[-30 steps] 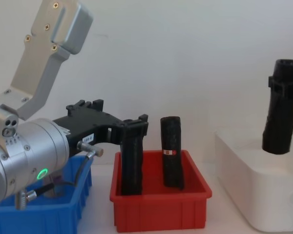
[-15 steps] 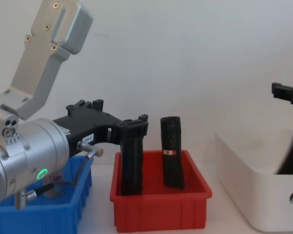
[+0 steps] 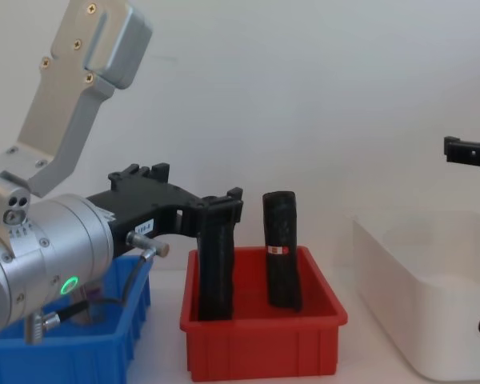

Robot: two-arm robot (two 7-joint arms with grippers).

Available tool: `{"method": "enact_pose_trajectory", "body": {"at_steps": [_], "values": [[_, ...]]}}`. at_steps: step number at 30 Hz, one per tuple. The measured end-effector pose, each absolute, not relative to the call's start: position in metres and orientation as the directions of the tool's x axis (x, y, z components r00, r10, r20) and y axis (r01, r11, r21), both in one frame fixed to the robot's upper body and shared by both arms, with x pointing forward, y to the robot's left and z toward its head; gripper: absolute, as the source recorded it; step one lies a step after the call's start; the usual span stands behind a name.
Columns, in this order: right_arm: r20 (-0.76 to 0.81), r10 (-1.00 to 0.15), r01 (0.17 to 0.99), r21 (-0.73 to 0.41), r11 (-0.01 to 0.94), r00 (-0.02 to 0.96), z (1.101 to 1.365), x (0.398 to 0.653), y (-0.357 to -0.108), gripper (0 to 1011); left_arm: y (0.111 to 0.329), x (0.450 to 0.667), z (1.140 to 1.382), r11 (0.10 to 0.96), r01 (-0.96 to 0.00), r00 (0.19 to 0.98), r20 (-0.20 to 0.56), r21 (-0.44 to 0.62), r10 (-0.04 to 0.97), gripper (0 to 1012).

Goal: Pick the cotton swabs from the blue box and place them into the white box.

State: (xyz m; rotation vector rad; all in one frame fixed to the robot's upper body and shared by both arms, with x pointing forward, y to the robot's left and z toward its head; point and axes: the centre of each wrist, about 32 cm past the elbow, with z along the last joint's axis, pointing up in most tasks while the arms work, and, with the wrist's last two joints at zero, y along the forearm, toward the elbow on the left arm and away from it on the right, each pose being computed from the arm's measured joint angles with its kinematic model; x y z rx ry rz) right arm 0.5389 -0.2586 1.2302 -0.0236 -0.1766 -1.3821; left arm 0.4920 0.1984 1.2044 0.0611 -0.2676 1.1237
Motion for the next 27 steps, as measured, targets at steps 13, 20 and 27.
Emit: {"method": "enact_pose_trajectory", "body": {"at_steps": [13,20,27], "values": [[0.14,-0.974,0.977,0.094,0.19,0.176,1.2308,0.5367,-0.2591,1001,0.1984,0.492,1.2044,0.434,-0.897,0.404,0.243,-0.086,0.882,1004],[0.14,-0.974,0.977,0.095,0.191,0.176,1.2309,0.5363,-0.2594,1001,0.1984,0.492,1.2044,0.434,-0.897,0.404,0.243,-0.086,0.882,1004],[0.14,-0.974,0.977,0.096,0.191,0.177,1.2311,0.536,-0.2596,1002,0.1984,0.492,1.2044,0.434,-0.897,0.404,0.243,-0.086,0.882,1004]]}}
